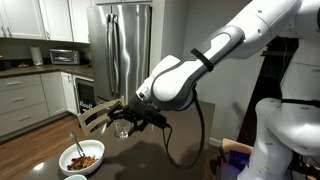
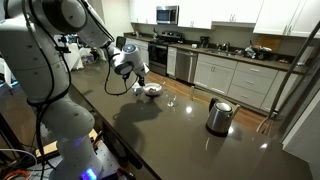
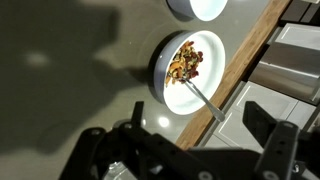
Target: Move the objects from the two cups into the bowl
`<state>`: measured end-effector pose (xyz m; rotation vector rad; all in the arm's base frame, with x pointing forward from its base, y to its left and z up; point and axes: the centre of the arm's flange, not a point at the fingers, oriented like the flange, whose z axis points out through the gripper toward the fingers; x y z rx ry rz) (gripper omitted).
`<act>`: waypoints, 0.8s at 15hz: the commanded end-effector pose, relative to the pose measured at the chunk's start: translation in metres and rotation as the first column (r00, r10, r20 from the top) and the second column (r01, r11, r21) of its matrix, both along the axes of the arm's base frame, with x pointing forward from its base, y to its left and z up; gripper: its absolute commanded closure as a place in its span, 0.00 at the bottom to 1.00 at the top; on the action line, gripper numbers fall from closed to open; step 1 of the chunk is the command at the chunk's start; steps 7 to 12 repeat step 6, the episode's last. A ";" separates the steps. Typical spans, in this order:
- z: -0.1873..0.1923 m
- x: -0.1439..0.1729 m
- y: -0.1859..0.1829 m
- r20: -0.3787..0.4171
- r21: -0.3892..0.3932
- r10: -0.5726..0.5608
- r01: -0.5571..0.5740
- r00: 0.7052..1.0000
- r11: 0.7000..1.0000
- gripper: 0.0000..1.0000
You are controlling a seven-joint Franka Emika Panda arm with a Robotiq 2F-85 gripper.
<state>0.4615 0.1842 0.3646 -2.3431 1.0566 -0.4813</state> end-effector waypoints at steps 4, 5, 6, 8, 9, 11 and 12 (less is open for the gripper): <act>0.002 0.000 0.003 0.004 0.002 0.005 -0.005 1.000 1.000 0.00; 0.002 0.001 0.003 0.004 0.002 0.004 -0.004 1.000 1.000 0.00; 0.002 0.001 0.003 0.004 0.002 0.004 -0.004 1.000 1.000 0.00; 0.002 0.001 0.003 0.004 0.002 0.004 -0.004 1.000 1.000 0.00; 0.002 0.001 0.003 0.004 0.002 0.004 -0.004 1.000 1.000 0.00; 0.002 0.001 0.003 0.004 0.002 0.004 -0.004 1.000 1.000 0.00; 0.002 0.001 0.003 0.004 0.002 0.004 -0.004 1.000 1.000 0.00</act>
